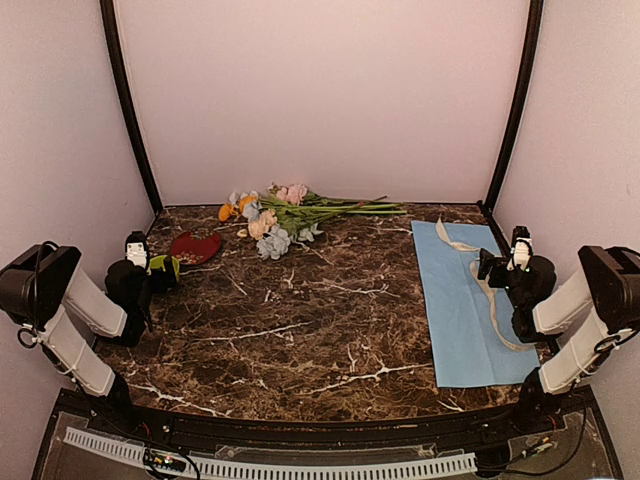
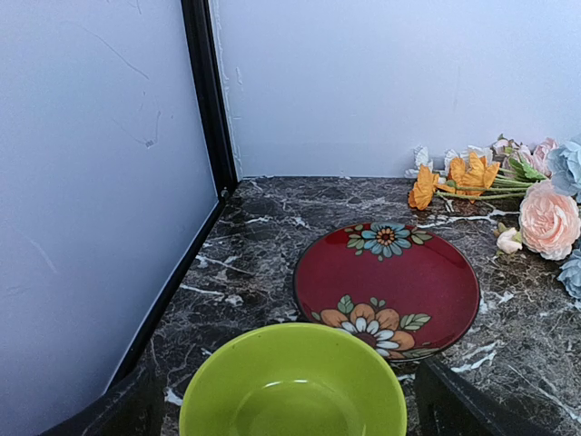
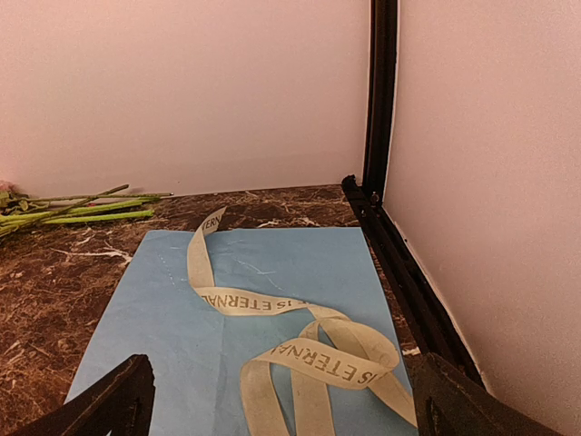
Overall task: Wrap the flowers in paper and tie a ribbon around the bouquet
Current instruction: Move the folded wrapping paper to the center of the board, then adjust the folded wrapping paper at the center of the board.
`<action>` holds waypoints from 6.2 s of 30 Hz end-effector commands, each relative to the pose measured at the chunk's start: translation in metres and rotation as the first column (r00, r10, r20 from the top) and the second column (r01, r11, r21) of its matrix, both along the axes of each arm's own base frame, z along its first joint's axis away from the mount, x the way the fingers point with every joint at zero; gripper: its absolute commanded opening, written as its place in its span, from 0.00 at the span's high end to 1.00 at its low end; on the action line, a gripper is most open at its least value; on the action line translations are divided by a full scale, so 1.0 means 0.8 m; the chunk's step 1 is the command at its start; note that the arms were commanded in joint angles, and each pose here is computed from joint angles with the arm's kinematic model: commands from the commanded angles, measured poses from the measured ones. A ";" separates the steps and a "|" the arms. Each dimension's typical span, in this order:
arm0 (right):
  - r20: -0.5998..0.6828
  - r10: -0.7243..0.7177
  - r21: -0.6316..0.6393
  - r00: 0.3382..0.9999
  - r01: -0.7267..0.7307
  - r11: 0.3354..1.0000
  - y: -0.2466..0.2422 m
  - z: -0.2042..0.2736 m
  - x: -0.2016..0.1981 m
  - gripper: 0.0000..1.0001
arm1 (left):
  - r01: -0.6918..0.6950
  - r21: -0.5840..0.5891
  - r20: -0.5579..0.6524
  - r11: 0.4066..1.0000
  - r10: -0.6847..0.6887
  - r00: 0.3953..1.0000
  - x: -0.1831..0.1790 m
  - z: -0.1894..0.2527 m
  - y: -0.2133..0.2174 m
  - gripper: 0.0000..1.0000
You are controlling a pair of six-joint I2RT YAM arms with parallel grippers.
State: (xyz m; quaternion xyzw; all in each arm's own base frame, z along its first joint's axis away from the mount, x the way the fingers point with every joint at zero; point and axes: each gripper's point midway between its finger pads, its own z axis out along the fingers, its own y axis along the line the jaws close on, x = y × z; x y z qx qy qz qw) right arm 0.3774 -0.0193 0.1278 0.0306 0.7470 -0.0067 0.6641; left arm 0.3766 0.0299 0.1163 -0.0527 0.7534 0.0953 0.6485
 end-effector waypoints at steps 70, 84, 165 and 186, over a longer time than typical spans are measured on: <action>-0.953 0.277 0.284 -0.120 -0.669 0.687 0.479 -0.157 -0.341 1.00 | 0.730 -0.047 -0.041 0.682 -0.731 0.681 -0.059 0.208 -0.286 0.19; -0.787 0.539 0.438 -0.301 -0.887 0.144 0.670 -0.065 -0.392 1.00 | 0.694 0.027 -0.011 0.720 -0.694 0.720 -0.066 0.234 -0.267 0.19; -0.940 0.240 0.089 0.242 -0.508 0.857 0.375 -0.161 -0.231 0.50 | 0.941 0.132 -0.951 -0.312 -0.307 0.032 -0.398 -0.092 -0.367 0.24; -0.871 0.419 0.266 0.257 -0.472 0.841 0.432 -0.157 -0.193 0.53 | 0.932 0.319 -0.857 -0.171 -0.473 0.207 -0.362 -0.080 -0.420 0.33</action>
